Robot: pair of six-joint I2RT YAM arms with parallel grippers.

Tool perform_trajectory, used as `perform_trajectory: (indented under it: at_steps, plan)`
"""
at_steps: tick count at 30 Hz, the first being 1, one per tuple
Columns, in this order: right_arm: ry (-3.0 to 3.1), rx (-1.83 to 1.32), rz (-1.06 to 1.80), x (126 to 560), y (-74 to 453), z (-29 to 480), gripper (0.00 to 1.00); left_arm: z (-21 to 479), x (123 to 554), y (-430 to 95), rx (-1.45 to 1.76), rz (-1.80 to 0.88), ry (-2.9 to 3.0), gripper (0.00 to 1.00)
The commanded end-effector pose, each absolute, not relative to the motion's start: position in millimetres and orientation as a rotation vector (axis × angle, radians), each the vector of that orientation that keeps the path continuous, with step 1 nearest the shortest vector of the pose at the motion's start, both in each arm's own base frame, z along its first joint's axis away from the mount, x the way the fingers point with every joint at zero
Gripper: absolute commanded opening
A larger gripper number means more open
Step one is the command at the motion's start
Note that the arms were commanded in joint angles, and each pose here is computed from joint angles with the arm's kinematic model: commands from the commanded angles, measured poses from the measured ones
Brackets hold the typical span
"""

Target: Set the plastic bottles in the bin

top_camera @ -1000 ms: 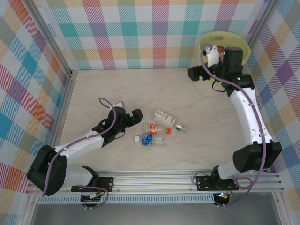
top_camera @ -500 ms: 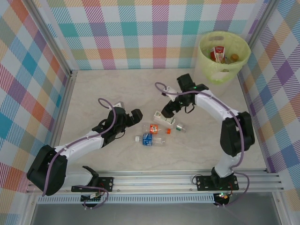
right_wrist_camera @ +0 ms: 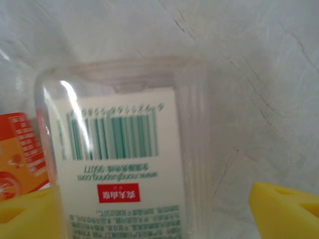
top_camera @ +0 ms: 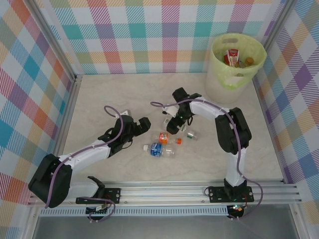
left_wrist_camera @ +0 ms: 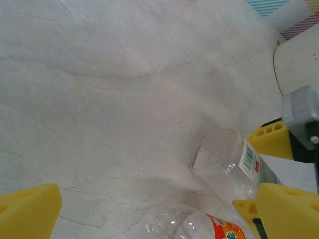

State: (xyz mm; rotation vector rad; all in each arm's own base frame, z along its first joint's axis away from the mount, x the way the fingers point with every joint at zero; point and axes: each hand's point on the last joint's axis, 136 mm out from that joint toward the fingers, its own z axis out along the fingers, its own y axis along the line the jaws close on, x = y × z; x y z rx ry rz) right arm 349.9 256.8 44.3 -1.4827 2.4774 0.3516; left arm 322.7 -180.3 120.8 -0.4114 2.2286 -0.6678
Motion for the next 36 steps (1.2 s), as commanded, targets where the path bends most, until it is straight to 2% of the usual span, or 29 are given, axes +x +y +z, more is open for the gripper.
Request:
perform_trajectory:
  at_steps: [1,7,12,15,17,20,23,25,27,33,36]
  plan:
    - [2.486,-1.486,0.262,358,255,34,0.89,122,325,-173,-0.44,-0.655,2.212,1.0]
    - [2.477,-1.457,0.249,363,257,32,0.82,121,325,-173,-0.446,-0.656,2.216,1.0]
    - [2.429,-1.419,0.238,370,258,49,0.62,119,320,-176,-0.458,-0.68,2.248,1.0]
    - [2.394,-1.34,0.2,380,255,66,0.57,108,299,-174,-0.555,-0.667,2.384,1.0]
    - [2.383,-1.262,0.186,386,252,83,0.56,95,269,-164,-0.637,-0.577,2.525,1.0]
    - [2.327,-1.125,0.181,393,246,121,0.56,93,220,-161,-0.594,-0.508,2.667,1.0]
    - [2.257,-0.975,0.182,398,237,157,0.56,103,189,-175,-0.447,-0.623,2.68,1.0]
    - [2.219,-0.866,0.185,400,227,181,0.56,109,180,-197,-0.33,-0.82,2.629,1.0]
    - [2.181,-0.76,0.207,401,216,205,0.55,104,174,-210,-0.264,-0.906,2.607,1.0]
    - [2.014,-0.597,0.292,399,188,283,0.55,77,141,-251,0.22,-0.758,2.691,1.0]
    - [1.922,-0.49,0.295,404,161,331,0.55,75,135,-266,0.352,-0.702,2.659,1.0]
